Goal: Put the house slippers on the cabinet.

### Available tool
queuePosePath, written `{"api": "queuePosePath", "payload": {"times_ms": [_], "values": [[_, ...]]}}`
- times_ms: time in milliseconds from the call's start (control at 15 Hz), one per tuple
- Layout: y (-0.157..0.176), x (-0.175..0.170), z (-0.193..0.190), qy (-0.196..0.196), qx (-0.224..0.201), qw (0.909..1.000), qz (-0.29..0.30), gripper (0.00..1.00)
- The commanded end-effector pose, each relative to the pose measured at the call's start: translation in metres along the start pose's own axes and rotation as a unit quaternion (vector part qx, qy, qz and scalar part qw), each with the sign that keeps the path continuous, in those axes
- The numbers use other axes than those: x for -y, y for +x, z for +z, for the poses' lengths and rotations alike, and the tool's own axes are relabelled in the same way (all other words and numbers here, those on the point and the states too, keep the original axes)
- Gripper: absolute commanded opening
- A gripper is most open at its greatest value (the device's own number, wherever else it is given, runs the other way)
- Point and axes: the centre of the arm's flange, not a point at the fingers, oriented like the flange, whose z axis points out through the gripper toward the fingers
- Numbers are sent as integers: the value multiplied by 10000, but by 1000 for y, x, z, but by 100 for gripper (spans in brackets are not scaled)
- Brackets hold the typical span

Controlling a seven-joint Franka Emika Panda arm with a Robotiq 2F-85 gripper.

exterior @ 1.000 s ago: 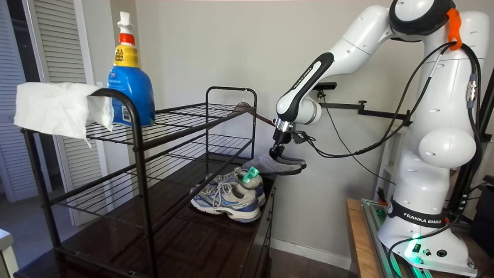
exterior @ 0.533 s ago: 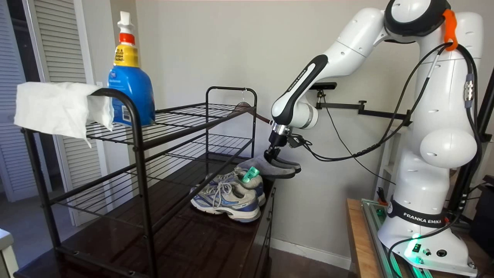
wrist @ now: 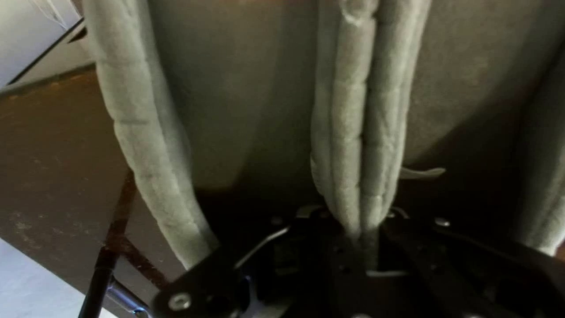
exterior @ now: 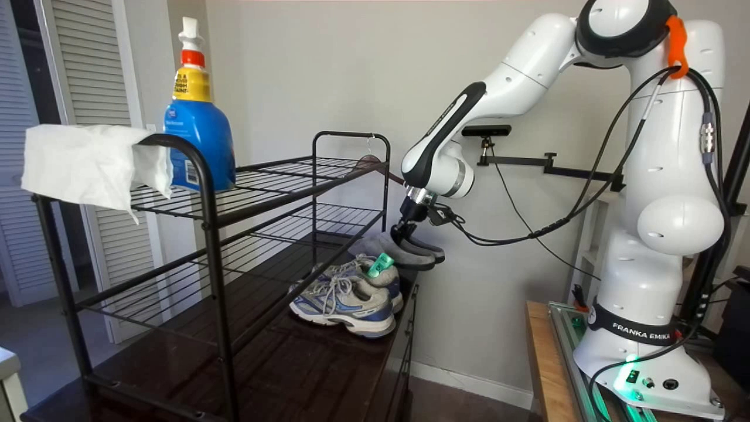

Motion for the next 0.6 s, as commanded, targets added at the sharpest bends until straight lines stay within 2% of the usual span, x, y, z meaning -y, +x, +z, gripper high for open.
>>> {"api": "queuePosePath", "payload": {"times_ms": [0,533], "values": [[10,-2,13,-15,-193,9998,-109,3],[20,4,25,-77,-397,9990,-169,3]]}}
